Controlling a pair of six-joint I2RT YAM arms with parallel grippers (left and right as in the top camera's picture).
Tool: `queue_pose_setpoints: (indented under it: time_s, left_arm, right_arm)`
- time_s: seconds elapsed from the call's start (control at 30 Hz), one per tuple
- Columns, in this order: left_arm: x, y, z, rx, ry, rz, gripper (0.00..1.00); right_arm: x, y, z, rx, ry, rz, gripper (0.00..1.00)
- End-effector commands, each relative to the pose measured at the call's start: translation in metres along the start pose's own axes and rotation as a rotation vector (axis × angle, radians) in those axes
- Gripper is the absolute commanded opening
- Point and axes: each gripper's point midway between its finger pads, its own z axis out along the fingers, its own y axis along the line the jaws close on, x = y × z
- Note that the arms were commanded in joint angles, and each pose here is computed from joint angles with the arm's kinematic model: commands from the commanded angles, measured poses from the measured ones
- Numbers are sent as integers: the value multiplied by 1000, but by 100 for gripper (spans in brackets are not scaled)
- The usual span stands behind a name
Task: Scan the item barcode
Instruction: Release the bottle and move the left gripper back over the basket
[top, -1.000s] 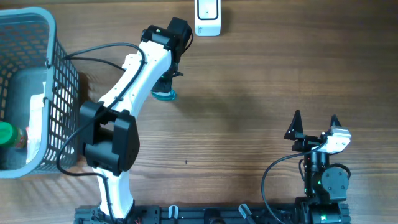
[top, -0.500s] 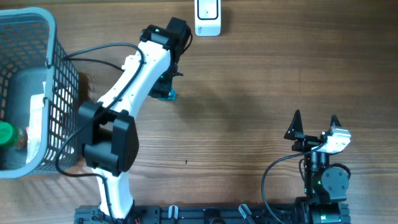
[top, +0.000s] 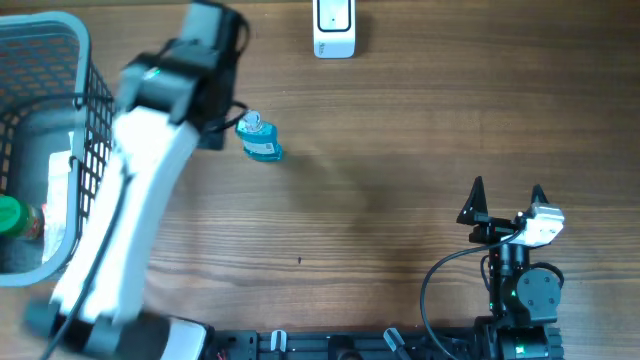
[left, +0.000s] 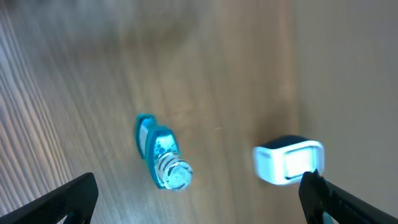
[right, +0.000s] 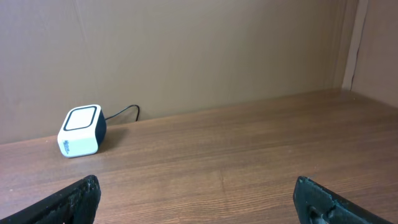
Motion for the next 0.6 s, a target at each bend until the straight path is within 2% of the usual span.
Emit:
queue_pose_setpoints:
  time_s: [0.0, 0.13, 0.23, 0.43, 0.5, 0.57]
  left_arm:
    - [-80, 8, -76, 169, -172, 57, 100]
    - [-159, 52, -124, 175, -362, -10, 100]
    - [-203, 101, -140, 71, -457, -97, 100]
    - [-251, 151, -122, -102, -434, -98, 100]
    - [-288, 173, -90, -234, -392, -10, 100]
    - [-299, 182, -74, -285, -361, 15, 100]
  right_arm:
    - [-1, 2, 0, -14, -6, -16, 100]
    - [-1, 2, 0, -14, -6, -17, 100]
    - [-1, 2, 0, -14, -6, -16, 100]
    - [-1, 2, 0, -14, -6, -16, 100]
    - [-1, 2, 0, -14, -6, -16, 100]
    - [-1, 2, 0, -14, -6, -16, 100]
